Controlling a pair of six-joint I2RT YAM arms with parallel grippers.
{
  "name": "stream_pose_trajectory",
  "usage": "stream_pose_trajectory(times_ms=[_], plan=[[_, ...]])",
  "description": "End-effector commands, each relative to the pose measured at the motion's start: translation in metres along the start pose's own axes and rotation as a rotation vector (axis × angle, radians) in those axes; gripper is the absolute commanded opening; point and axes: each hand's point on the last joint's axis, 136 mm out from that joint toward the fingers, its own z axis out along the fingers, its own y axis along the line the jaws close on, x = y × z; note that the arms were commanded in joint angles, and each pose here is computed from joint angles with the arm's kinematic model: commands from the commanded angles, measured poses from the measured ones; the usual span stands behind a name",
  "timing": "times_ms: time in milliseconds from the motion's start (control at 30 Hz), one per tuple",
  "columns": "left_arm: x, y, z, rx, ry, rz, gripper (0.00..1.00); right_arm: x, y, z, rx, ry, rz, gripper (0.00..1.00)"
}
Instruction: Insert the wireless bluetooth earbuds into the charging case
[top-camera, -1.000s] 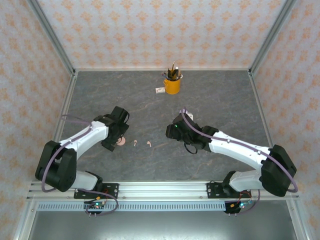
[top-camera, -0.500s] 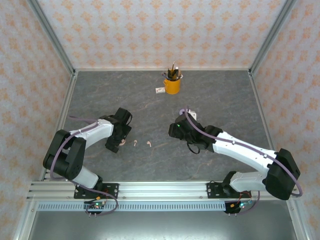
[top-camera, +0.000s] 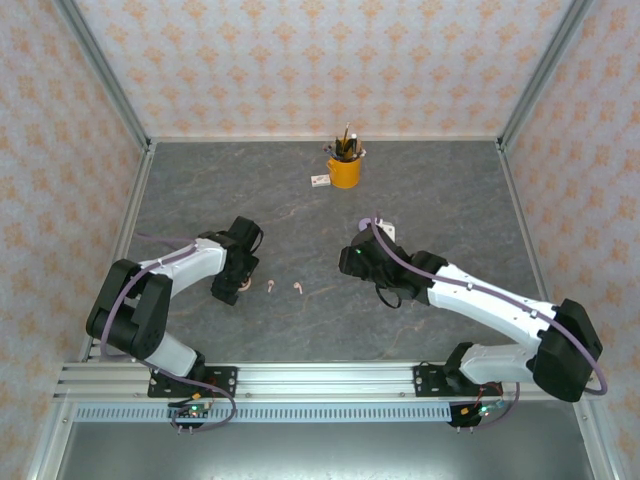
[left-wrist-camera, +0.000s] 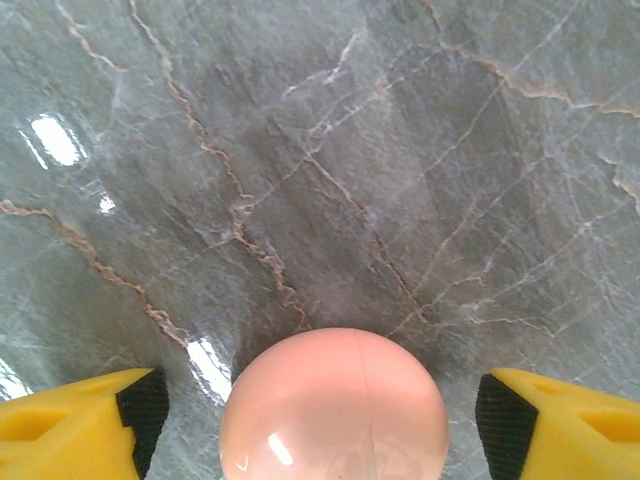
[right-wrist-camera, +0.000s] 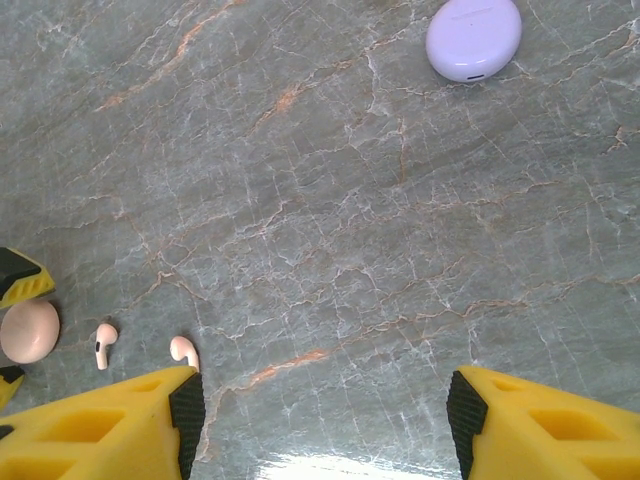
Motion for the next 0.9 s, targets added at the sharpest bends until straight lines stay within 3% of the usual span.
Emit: stream_pose_trajectory(times_ms=[0, 867], plan=[[-0.0012, -0.0074, 0.0169, 0.021, -0.004, -0.051, 0.80, -0.0074, -0.0025, -0.0102, 0.014, -0.036, -0.012, 0.67], [-0.0042, -0.0114, 0.0175, 0.039, -0.022, -0.030, 0.54, -0.0120, -0.0034, -0.0191, 0.001, -0.061, -0.012, 0.67]])
